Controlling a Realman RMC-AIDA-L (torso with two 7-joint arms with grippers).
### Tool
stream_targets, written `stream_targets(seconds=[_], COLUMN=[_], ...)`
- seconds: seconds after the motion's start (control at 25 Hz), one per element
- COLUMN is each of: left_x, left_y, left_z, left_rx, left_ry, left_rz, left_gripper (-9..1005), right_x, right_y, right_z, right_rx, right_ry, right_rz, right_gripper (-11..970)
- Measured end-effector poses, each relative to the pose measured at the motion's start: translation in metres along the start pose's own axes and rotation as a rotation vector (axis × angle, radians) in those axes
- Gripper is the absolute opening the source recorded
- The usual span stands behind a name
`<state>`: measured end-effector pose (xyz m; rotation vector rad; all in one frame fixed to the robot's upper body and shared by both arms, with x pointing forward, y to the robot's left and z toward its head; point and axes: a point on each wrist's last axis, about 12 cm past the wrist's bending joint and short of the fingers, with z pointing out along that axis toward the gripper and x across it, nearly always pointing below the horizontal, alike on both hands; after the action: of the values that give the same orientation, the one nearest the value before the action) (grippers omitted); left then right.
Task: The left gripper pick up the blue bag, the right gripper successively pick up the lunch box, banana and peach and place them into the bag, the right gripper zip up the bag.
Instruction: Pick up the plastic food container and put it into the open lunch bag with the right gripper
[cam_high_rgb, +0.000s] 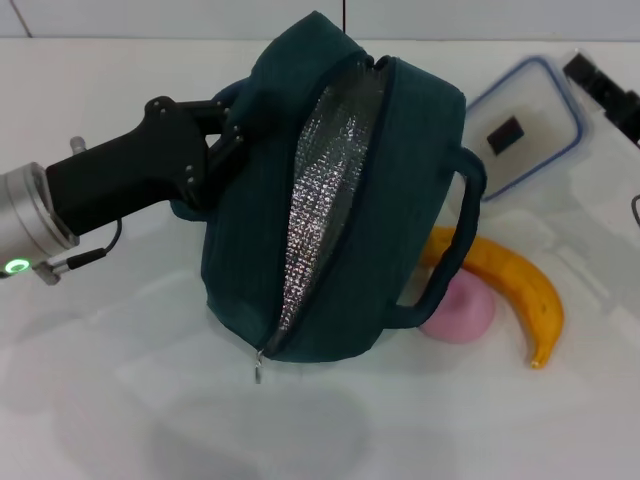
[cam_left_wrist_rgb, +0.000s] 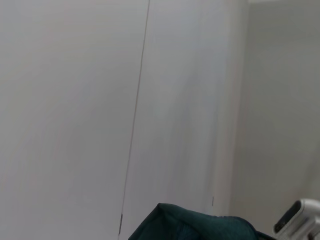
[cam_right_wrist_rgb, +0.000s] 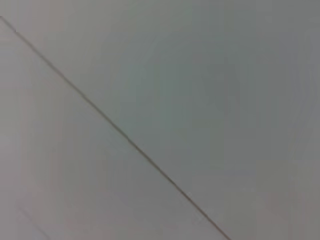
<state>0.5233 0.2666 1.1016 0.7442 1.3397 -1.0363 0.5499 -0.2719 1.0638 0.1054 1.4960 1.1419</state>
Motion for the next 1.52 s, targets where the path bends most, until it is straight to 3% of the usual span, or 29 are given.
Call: stream_targets(seconds=[0.2,0.64,0.96,1.24,1.52], left_x=[0.003,0.009,0.013,0.012,0.011], left_y=[0.002,0.007,0.011,0.015,0.021], left_z=[0.003,0.009,0.026,0.031,0.030], left_rx=[-0.016,-0.058,-0.046,-0.054,-0.089], left_ry=[0.009,0.036,0.066,0.077,0.084], left_rz=[0.015,0.019,0.029,0.047,0.056], left_gripper=[42,42,42,42,42], right_x=[-0.013,-0.049,-0.049,-0.042,-0.028], right_y=[0.010,0.065,0.095,0.095,0.071], right_z=[0.013,0.079,0.118,0.119,0.084], right_rx=[-0.093,-0.466,-0.603,-0.603,-0.514], right_ry=[-0.041,-0.140,-0.075,-0.027,0.020], right_rz=[-0.074,-0.174,-0.197,-0.194,-0.184], right_gripper=[103,121,133,145,156])
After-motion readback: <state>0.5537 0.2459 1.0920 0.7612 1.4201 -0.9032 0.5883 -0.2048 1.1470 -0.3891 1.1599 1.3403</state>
